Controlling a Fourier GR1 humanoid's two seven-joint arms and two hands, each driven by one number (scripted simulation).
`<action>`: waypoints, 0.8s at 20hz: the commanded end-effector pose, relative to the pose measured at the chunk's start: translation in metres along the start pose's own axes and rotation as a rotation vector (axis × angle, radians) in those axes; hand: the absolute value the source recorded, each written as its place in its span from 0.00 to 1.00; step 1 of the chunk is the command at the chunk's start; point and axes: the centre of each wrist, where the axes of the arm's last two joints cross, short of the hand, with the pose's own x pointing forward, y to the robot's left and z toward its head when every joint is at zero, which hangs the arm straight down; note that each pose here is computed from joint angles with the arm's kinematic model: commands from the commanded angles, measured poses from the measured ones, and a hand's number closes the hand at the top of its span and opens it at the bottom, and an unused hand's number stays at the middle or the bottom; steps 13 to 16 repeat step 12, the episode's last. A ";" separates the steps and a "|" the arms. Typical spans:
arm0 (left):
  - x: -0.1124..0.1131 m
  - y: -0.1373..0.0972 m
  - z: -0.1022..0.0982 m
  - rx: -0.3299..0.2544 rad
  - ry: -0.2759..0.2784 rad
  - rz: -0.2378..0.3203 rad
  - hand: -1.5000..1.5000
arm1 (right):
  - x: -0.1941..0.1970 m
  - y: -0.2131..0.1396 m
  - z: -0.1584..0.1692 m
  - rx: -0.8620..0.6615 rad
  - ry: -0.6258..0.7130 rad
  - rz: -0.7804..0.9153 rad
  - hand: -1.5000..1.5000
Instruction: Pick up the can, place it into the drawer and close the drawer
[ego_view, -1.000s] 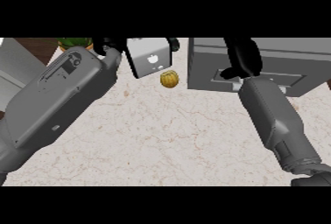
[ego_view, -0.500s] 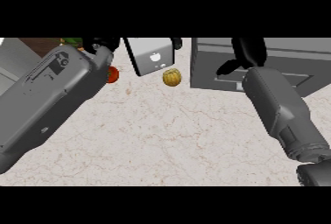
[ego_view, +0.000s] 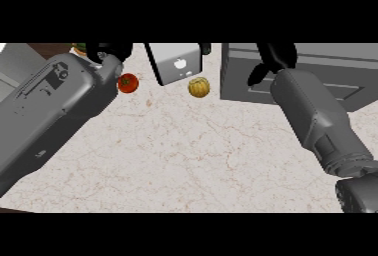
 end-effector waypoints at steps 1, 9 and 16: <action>0.006 0.004 -0.002 -0.005 -0.001 0.000 0.00 | 0.007 -0.026 -0.020 -0.081 0.022 -0.230 0.00; -0.004 0.016 0.007 -0.003 0.011 -0.003 0.00 | 0.000 -0.028 -0.020 -0.103 0.115 -0.619 0.00; -0.005 0.007 0.010 0.004 0.002 -0.003 0.00 | -0.002 -0.033 -0.022 -0.101 0.092 -0.682 0.00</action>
